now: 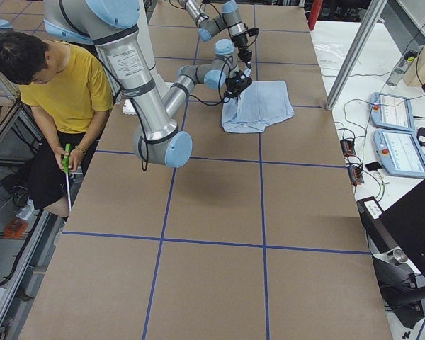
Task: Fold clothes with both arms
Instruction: 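Lift the near edge with both grippers and fold it over the far edge, then open both grippers and raise both arms away from the folded shirt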
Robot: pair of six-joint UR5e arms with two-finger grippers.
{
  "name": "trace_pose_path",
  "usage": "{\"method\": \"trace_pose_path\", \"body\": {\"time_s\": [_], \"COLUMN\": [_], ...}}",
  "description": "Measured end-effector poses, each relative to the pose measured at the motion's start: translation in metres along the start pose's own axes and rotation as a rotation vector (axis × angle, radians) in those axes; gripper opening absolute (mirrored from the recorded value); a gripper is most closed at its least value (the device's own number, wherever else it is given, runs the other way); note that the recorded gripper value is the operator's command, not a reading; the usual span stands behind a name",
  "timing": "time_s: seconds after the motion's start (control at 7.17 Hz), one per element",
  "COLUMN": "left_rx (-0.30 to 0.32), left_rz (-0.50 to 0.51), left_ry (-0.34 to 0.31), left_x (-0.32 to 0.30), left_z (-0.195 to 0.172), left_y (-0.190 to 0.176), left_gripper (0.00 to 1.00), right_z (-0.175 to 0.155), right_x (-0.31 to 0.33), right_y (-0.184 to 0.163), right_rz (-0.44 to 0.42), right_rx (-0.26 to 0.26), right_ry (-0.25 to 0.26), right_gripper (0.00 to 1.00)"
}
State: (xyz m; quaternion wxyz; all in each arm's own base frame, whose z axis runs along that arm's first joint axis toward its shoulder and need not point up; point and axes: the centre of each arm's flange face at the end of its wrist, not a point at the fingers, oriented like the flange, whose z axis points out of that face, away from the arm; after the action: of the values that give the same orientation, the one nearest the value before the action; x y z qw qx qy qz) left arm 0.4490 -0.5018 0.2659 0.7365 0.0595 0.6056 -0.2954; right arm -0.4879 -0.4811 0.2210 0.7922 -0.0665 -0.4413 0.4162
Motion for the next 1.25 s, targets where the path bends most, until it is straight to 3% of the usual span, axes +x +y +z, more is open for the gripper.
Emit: {"method": "trace_pose_path", "body": {"time_s": [0.42, 1.25], "left_rx": [0.056, 0.13], "left_rz": [0.004, 0.025], "left_ry": [-0.004, -0.025], "left_x": [0.029, 0.031], "left_z": [0.04, 0.092], "left_y": [-0.044, -0.098], "left_gripper": [0.0, 0.0], "right_z": [0.042, 0.083], "right_x": [-0.099, -0.149], "right_y": [-0.079, -0.1], "right_rz": [-0.054, -0.078], "right_rx": [0.052, 0.049], "right_ry": [0.098, 0.045], "right_gripper": [0.0, 0.0]}}
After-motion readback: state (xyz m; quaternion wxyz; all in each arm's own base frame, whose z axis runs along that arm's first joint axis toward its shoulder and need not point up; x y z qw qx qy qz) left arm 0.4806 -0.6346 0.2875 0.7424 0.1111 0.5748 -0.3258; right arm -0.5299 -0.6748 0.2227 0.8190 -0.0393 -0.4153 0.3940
